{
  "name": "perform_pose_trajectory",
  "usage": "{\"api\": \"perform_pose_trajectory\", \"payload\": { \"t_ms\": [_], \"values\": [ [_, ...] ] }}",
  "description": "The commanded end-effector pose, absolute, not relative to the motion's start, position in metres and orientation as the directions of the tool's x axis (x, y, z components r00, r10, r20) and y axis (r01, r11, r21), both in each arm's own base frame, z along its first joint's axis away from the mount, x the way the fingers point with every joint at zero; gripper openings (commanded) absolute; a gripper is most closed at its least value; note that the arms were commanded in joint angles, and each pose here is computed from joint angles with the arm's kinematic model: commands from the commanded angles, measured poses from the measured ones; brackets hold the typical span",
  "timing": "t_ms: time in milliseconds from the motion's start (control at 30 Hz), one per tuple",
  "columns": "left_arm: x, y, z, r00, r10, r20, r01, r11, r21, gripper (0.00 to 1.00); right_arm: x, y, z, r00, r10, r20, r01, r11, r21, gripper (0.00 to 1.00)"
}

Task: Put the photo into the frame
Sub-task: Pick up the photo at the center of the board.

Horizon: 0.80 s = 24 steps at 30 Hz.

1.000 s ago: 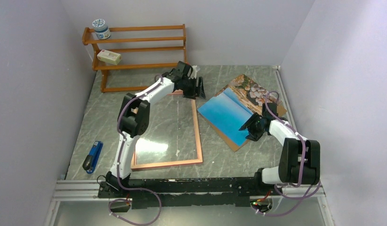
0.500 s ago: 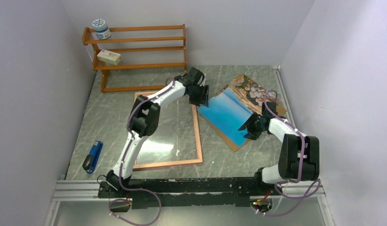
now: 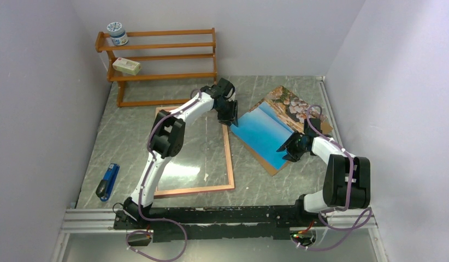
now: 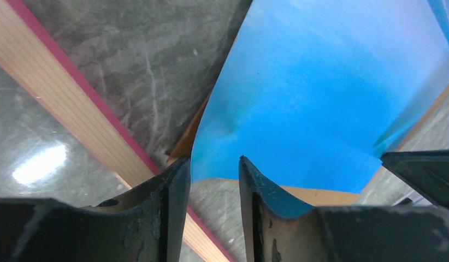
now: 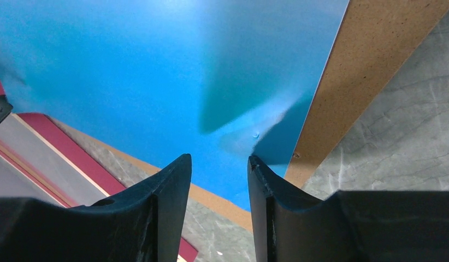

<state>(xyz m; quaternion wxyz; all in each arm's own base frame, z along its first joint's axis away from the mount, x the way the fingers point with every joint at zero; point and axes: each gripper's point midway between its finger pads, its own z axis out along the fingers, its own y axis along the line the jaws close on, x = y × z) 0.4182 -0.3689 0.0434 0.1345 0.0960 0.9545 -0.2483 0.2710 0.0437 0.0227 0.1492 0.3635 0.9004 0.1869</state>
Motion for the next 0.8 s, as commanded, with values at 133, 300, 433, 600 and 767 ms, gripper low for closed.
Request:
{"api": "perform_pose_trajectory", "payload": {
  "t_ms": [133, 300, 433, 600, 767],
  "values": [
    [0.405, -0.39, 0.08, -0.961, 0.094, -0.258, 0.23, 0.79, -0.568, 0.39, 0.259, 0.034, 0.002, -0.683, 0.721, -0.113, 0.647, 0.67, 0.363, 0.45],
    [0.401, -0.39, 0.072, -0.971, 0.085, -0.222, 0.201, 0.791, -0.578, 0.44, 0.258, 0.035, -0.001, -0.686, 0.72, -0.106, 0.648, 0.671, 0.359, 0.45],
    [0.399, -0.395, 0.064, -0.982, 0.037, -0.185, 0.145, 0.776, -0.613, 0.41, 0.255, 0.036, -0.003, -0.687, 0.719, -0.104, 0.647, 0.671, 0.362, 0.45],
    [0.409, -0.406, 0.06, -0.974, -0.016, -0.225, 0.144, 0.725, -0.674, 0.34, 0.253, 0.037, -0.006, -0.687, 0.719, -0.104, 0.646, 0.669, 0.367, 0.44],
    [0.413, -0.413, 0.07, -0.965, -0.018, -0.262, 0.179, 0.687, -0.704, 0.23, 0.257, 0.037, -0.001, -0.686, 0.718, -0.12, 0.634, 0.67, 0.386, 0.44]
  ]
}}
